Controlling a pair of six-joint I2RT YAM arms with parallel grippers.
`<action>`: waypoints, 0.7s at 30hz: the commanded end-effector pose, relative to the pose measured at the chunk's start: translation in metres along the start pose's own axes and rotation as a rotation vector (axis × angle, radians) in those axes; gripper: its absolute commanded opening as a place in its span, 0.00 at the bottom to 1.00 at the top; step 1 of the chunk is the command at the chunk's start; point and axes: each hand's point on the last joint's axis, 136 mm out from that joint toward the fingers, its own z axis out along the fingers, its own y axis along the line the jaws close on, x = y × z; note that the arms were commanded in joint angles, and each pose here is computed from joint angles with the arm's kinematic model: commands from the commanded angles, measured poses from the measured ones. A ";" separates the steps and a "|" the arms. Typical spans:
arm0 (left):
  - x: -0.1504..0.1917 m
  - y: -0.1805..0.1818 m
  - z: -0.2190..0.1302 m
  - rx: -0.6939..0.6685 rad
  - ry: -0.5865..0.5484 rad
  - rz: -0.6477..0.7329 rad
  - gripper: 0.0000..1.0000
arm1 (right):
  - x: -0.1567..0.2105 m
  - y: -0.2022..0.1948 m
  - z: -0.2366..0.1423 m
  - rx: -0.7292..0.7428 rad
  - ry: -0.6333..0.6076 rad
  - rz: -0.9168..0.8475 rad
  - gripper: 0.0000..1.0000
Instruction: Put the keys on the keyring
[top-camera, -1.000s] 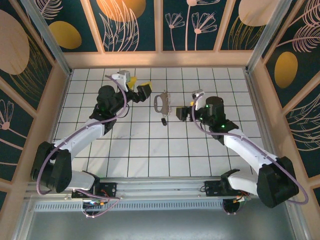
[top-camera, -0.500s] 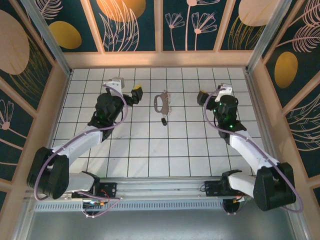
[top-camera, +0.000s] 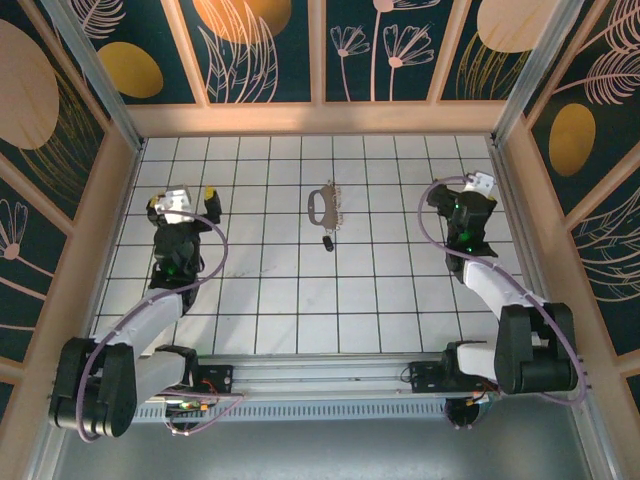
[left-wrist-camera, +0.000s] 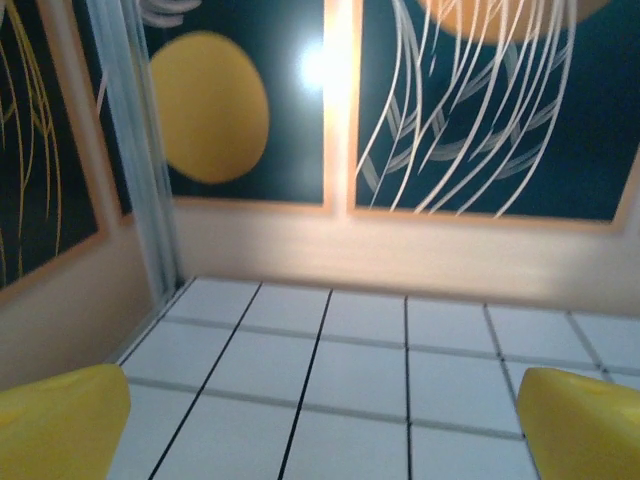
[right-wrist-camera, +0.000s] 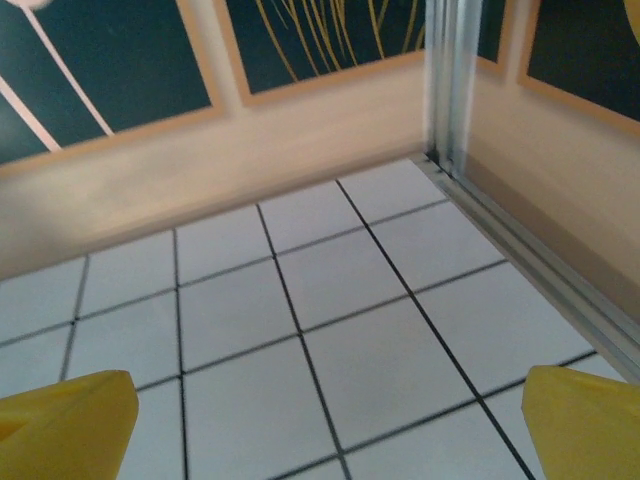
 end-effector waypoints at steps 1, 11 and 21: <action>0.020 0.013 -0.005 -0.056 0.006 0.030 0.99 | 0.004 -0.012 0.000 0.022 -0.031 -0.033 0.99; 0.064 0.017 -0.020 -0.036 -0.027 0.031 0.99 | 0.050 -0.032 0.003 0.056 -0.020 -0.068 0.99; 0.082 0.008 -0.005 0.094 0.026 0.012 0.99 | 0.066 -0.011 -0.027 -0.150 -0.199 -0.071 0.99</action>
